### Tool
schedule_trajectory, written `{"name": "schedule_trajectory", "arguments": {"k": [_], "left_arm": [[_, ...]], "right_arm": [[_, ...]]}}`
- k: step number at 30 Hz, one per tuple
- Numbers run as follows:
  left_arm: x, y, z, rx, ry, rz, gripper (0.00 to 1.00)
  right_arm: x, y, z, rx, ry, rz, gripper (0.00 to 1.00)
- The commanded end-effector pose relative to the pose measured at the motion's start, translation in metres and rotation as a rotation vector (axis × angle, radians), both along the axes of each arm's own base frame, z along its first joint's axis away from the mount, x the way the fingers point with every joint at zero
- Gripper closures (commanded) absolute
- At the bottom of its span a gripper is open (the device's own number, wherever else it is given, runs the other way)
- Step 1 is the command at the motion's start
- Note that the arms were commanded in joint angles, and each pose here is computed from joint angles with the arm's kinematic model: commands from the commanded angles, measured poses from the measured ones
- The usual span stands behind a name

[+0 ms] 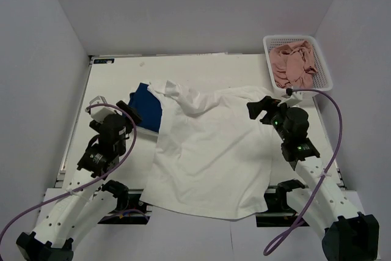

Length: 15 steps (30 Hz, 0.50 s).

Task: Fold and stack the t-shirts
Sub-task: Put the neatly folded tshirt into the corner of the board with the left arm

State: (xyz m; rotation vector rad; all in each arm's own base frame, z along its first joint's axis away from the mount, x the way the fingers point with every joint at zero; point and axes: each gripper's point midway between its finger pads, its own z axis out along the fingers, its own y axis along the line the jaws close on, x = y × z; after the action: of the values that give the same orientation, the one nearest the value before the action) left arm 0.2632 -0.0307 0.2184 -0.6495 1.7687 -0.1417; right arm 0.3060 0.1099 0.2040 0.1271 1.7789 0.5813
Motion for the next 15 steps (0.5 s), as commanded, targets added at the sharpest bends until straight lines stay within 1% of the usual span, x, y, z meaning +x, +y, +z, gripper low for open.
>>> {"name": "schedule_trajectory", "arguments": {"k": [1,4,6,8,11,13,14,15], "left_arm": [[-0.003,0.005,0.006,0.005,-0.007,0.033,0.0],[-0.003,0.008,0.015,-0.001,-0.043,0.041,0.0],[-0.003,0.008,0.015,-0.001,-0.043,0.041,0.0],[-0.007,0.015,0.009,-0.01,-0.024,0.087,0.0],[-0.008,0.016,0.007,-0.029,-0.023,0.107,0.0],[-0.007,0.012,0.004,-0.022,-0.006,0.081,0.0],[-0.006,0.009,0.001,-0.022,0.005,0.07,0.0],[-0.004,0.008,-0.003,-0.013,0.021,0.07,0.0]], "right_arm": [[0.002,-0.002,0.03,-0.01,-0.126,0.0,0.1],[0.002,-0.003,0.028,-0.046,-0.122,0.007,0.1],[0.001,0.006,0.026,-0.049,-0.119,0.058,0.1],[0.004,0.012,0.026,-0.076,-0.116,0.095,0.1],[0.016,0.018,0.007,-0.102,-0.011,0.116,0.1],[0.021,0.027,0.005,-0.102,0.007,0.154,0.1],[0.025,0.045,-0.009,-0.108,0.055,0.224,0.1],[0.029,0.055,-0.002,-0.098,0.049,0.267,0.1]]}}
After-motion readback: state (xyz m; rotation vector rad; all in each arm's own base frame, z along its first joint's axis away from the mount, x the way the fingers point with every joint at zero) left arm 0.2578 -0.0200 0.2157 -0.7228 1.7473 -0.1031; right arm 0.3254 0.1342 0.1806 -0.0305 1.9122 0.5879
